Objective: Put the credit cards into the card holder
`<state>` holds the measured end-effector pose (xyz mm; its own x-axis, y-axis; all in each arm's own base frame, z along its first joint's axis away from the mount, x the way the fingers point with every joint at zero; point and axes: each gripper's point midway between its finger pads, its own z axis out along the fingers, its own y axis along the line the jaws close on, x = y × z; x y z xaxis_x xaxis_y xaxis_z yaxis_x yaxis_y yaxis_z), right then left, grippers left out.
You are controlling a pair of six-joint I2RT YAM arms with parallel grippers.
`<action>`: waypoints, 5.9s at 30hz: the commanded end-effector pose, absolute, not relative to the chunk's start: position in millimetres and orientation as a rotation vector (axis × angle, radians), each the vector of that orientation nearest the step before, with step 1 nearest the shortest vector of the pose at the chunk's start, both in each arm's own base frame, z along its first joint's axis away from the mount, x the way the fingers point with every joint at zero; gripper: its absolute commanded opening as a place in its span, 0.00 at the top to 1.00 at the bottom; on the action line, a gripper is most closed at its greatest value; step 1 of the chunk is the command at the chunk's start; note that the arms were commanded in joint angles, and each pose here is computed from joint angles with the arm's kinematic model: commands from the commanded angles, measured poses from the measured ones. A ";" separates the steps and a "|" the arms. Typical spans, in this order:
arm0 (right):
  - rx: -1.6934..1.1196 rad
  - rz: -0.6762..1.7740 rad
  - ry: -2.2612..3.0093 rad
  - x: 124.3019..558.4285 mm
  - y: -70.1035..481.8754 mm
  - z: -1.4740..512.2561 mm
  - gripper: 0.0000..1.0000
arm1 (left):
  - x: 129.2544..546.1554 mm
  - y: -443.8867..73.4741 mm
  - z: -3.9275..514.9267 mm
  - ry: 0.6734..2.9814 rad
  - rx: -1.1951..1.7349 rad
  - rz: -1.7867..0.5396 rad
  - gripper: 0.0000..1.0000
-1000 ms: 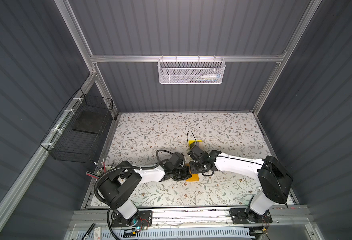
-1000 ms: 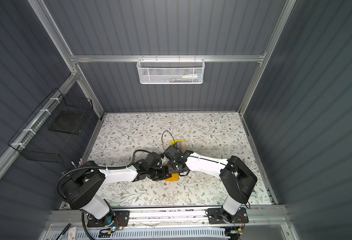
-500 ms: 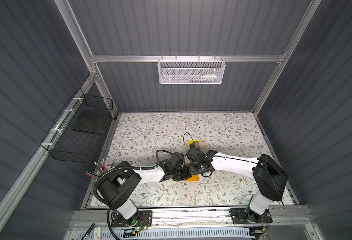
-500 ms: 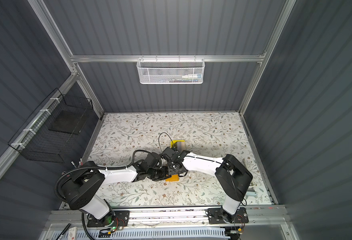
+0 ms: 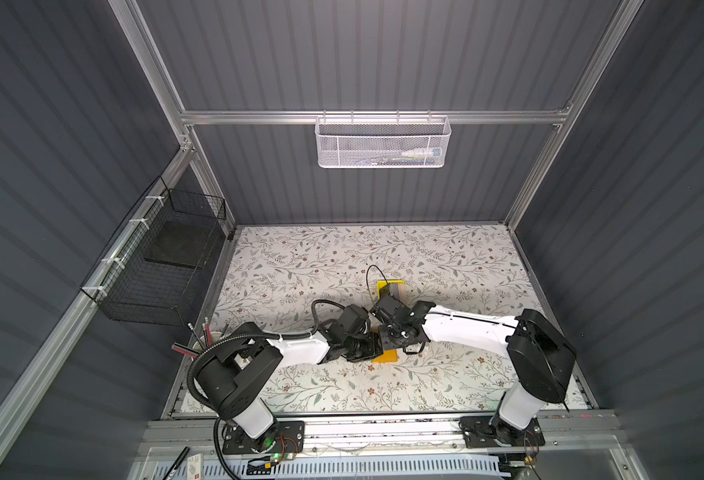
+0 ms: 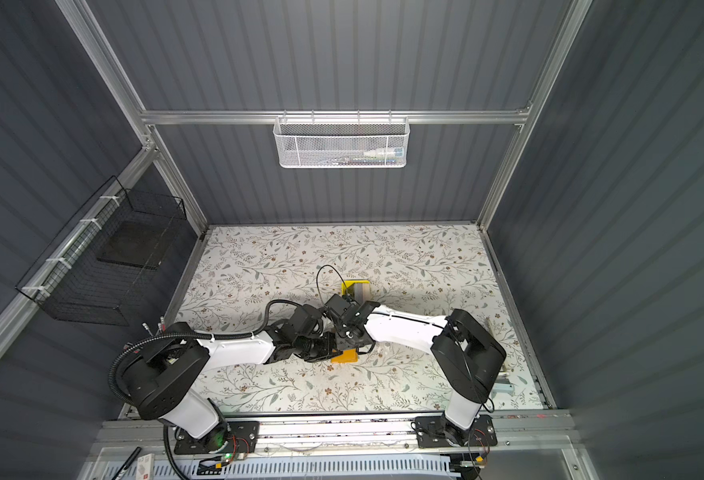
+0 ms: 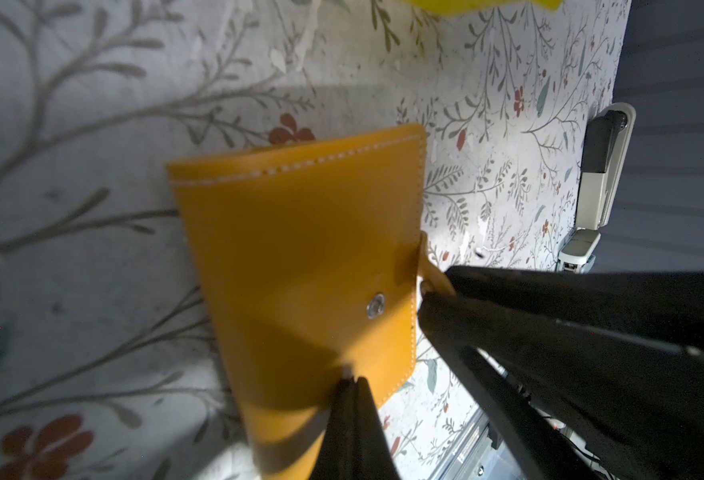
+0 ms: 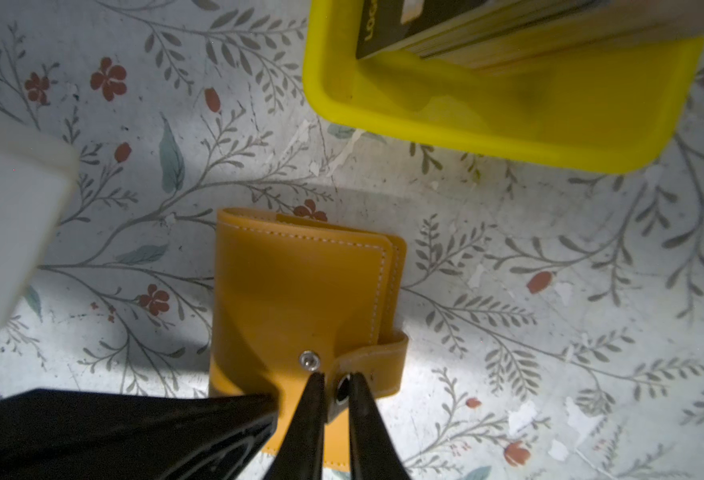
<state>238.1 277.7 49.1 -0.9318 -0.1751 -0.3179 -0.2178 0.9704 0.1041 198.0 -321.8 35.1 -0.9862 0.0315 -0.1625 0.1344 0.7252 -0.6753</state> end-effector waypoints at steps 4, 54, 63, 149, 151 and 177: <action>-0.282 0.204 2.790 238.4 277.3 56.6 0.90 | 181.8 -298.4 8.0 2.906 0.089 -0.966 1.00; -0.295 0.293 2.910 217.9 291.1 16.0 1.00 | 173.7 -288.1 -1.3 2.886 -0.023 -1.022 1.00; -0.304 0.306 2.951 211.9 293.4 7.7 1.00 | 175.4 -291.3 -1.0 2.884 -0.013 -1.027 1.00; 0.258 -0.155 1.960 365.2 -36.7 138.3 0.01 | 379.2 -12.3 81.3 2.344 -0.094 -0.025 0.00; 0.255 -0.191 1.946 367.2 -41.8 129.5 0.01 | 381.3 -7.0 77.6 2.280 -0.025 0.030 0.00; 0.153 -0.056 1.836 384.5 -31.1 118.0 0.01 | 418.0 -10.2 62.3 1.989 0.051 -0.035 0.00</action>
